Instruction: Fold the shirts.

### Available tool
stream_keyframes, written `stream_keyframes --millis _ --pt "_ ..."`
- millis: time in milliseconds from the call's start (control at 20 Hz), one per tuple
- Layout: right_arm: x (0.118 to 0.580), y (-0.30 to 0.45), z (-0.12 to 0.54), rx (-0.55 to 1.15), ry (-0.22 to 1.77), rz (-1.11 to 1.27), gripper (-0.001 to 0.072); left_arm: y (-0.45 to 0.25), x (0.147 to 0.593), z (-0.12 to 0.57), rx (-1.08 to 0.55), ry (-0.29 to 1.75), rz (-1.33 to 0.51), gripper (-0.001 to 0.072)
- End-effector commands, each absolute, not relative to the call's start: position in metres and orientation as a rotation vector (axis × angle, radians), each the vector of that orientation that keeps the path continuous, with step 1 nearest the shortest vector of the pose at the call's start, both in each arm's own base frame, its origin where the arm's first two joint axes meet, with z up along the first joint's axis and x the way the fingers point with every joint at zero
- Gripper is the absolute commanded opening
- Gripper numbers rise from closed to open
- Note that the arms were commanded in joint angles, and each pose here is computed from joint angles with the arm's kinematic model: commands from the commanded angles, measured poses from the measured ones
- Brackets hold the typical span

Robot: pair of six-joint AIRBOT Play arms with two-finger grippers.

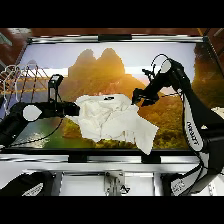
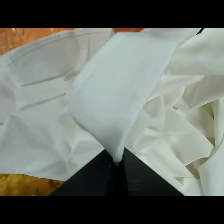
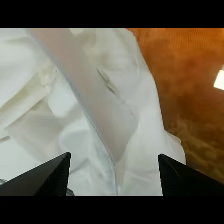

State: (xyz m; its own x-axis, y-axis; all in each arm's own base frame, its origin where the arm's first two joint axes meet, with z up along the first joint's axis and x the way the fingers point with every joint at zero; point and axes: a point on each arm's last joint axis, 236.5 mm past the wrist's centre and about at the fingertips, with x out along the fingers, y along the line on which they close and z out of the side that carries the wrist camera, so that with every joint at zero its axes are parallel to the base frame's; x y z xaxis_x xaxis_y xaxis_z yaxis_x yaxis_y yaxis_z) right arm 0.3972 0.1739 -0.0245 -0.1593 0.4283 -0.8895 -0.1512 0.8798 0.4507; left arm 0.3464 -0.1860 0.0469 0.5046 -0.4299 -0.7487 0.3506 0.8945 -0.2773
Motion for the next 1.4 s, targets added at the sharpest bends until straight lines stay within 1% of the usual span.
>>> stream_keyframes --millis 0,50,100,150,250,400,550,650,750,900,950,1000,1050,1150,1250,1300,1350 --pt "0.394 0.184 -0.048 0.115 1.663 0.572 0.0612 -0.189 0.345 0.047 -0.115 0.934 -0.476 0.0058" --pt "0.392 0.182 -0.050 0.065 1.665 0.575 0.0450 -0.189 0.345 0.047 -0.115 0.934 -0.476 0.0058" --pt "0.389 0.179 -0.049 0.026 1.671 0.567 0.0203 -0.189 0.345 0.047 -0.115 0.934 -0.476 0.0058" --pt "0.387 0.177 -0.045 -0.008 1.667 0.569 0.0094 -0.189 0.345 0.047 -0.115 0.933 -0.476 0.0058" --pt "0.386 0.176 -0.023 -0.065 1.609 0.611 0.0091 -0.192 0.345 0.050 -0.137 0.932 -0.483 0.0058" --pt "0.386 0.172 0.031 -0.071 1.486 0.585 0.0091 -0.203 0.344 0.061 -0.204 0.929 -0.509 0.0058" --pt "0.378 0.167 0.091 0.018 1.374 0.487 0.0091 -0.206 0.338 0.070 -0.188 0.954 -0.534 0.0058" --pt "0.370 0.170 0.115 0.058 1.327 0.457 0.0091 -0.208 0.336 0.078 -0.182 0.960 -0.548 0.0059" --pt "0.357 0.181 0.121 0.033 1.336 0.467 0.0090 -0.210 0.337 0.090 -0.179 0.950 -0.560 0.0059" --pt "0.341 0.182 0.110 -0.124 1.379 0.414 0.0091 -0.212 0.339 0.115 -0.166 0.921 -0.582 0.0059" --pt "0.339 0.178 0.108 -0.179 1.383 0.385 0.0091 -0.210 0.339 0.119 -0.144 0.918 -0.582 0.0059" --pt "0.335 0.173 0.106 -0.233 1.394 0.356 0.0090 -0.203 0.336 0.114 -0.083 0.936 -0.579 0.0059" --pt "0.331 0.168 0.105 -0.271 1.408 0.334 0.0091 -0.193 0.329 0.104 -0.045 0.988 -0.561 0.0059" --pt "0.320 0.166 0.103 -0.305 1.446 0.329 0.0091 -0.186 0.312 0.097 -0.074 1.085 -0.562 0.0059" --pt "0.320 0.171 0.104 -0.307 1.437 0.340 0.0091 -0.196 0.310 0.107 -0.141 1.071 -0.597 0.0060" --pt "0.322 0.175 0.104 -0.296 1.422 0.346 0.0091 -0.202 0.312 0.112 -0.170 1.052 -0.609 0.0072" --pt "0.325 0.176 0.104 -0.292 1.411 0.344 0.0090 -0.206 0.316 0.115 -0.191 1.034 -0.615 0.0165"
